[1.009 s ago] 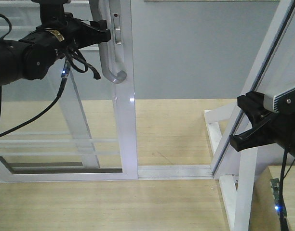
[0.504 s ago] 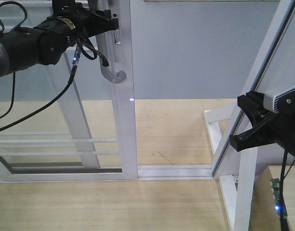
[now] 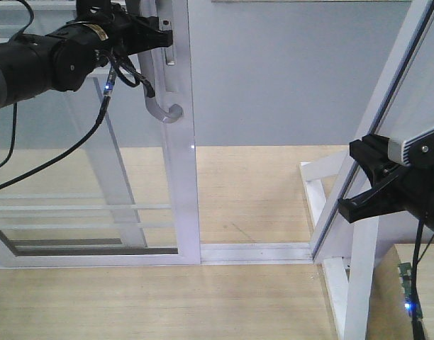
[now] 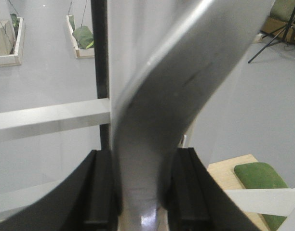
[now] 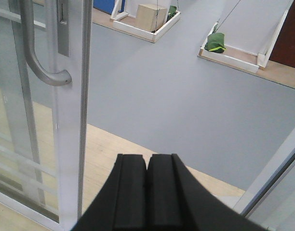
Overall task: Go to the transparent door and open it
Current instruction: 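Slide the door farther open with the left gripper, away from the right gripper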
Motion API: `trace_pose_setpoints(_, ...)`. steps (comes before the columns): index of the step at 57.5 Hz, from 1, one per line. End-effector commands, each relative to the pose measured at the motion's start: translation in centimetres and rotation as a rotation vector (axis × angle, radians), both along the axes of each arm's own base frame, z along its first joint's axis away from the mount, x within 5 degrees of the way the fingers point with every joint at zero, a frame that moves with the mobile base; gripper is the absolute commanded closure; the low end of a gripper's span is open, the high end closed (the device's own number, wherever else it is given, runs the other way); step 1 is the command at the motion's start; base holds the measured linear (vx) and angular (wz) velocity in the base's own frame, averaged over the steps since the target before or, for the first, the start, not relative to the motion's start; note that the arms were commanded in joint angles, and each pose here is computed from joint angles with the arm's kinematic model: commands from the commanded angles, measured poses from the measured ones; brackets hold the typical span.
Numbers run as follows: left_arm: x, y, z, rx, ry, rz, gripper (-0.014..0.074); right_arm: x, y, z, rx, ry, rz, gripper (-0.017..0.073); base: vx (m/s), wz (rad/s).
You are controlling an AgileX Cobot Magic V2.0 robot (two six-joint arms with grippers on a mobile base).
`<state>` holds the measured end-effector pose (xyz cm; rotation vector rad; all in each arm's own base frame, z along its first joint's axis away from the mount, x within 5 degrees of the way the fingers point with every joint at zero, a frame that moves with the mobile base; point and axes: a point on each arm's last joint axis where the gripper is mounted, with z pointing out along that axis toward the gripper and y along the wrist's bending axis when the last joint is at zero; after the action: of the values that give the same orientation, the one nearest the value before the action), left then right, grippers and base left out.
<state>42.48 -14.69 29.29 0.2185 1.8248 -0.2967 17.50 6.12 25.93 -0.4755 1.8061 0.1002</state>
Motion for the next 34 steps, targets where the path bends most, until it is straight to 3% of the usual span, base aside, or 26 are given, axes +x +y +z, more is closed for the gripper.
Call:
trace_pose_setpoints(1,-1.0,2.0,5.9,-0.060,-0.180,0.038,0.0596,0.3,0.0,2.0,0.029,-0.123,-0.003,0.0557,0.00,0.00)
trace_pose_setpoints(34,-0.7,7.6,7.0,-0.045,-0.158,0.166,0.0594,0.3,0.0,1.9,0.028,-0.119,-0.003,0.0557,0.00,0.00)
